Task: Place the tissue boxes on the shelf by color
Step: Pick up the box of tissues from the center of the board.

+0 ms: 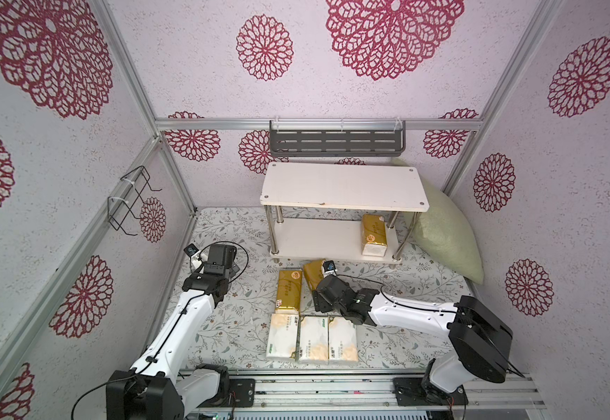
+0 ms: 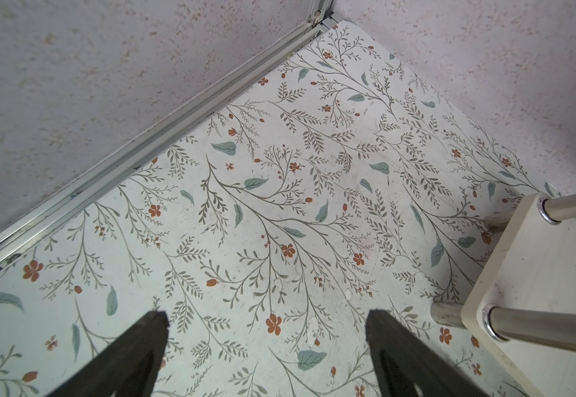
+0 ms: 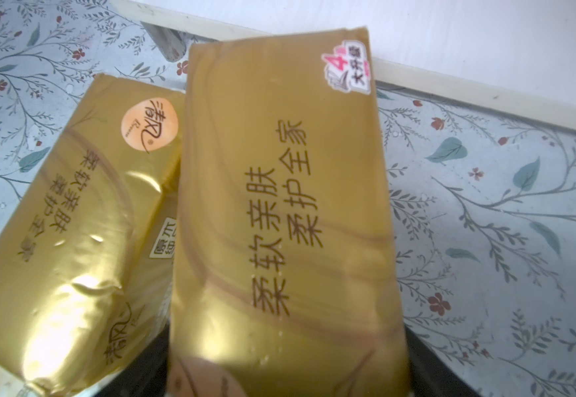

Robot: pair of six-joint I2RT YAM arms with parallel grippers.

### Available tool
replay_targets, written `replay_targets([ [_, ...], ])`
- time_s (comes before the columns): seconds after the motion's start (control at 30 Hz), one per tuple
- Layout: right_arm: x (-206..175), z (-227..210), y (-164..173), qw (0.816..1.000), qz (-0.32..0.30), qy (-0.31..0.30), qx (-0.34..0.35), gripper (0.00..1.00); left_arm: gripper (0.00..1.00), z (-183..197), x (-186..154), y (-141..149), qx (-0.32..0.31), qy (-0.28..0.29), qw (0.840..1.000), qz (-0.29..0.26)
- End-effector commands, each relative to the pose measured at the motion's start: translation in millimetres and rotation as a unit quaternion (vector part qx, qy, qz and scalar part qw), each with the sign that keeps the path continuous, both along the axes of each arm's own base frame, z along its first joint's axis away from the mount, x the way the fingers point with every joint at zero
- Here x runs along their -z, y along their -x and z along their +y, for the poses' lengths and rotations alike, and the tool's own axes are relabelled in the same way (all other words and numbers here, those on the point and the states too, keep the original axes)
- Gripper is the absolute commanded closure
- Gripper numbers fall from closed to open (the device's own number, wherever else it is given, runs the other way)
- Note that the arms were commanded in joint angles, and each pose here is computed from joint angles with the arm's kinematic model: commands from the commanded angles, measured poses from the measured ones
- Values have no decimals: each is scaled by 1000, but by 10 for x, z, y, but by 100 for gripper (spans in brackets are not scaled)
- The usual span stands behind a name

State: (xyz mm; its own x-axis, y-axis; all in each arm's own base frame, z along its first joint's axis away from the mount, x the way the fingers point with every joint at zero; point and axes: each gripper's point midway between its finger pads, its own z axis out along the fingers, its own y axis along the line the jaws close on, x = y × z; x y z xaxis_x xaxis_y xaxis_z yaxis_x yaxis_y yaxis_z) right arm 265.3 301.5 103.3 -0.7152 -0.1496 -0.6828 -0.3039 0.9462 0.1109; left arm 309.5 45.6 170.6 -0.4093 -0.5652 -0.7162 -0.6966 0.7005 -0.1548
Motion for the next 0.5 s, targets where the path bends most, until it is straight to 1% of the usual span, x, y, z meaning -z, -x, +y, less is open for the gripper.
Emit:
replay_targets([
  [0.0, -427, -41, -92, 999, -40, -24, 13, 20, 3, -16, -52, -8, 3, -6, 1000, -5],
  [0.23, -657, -121, -254, 997, -62, -36, 29, 22, 3, -35, -67, -23, 5, -4, 1000, -7],
  [0.47, -866, -238, -530, 993, -89, -47, 57, 23, 3, -43, -73, -29, 6, -5, 1000, -7],
])
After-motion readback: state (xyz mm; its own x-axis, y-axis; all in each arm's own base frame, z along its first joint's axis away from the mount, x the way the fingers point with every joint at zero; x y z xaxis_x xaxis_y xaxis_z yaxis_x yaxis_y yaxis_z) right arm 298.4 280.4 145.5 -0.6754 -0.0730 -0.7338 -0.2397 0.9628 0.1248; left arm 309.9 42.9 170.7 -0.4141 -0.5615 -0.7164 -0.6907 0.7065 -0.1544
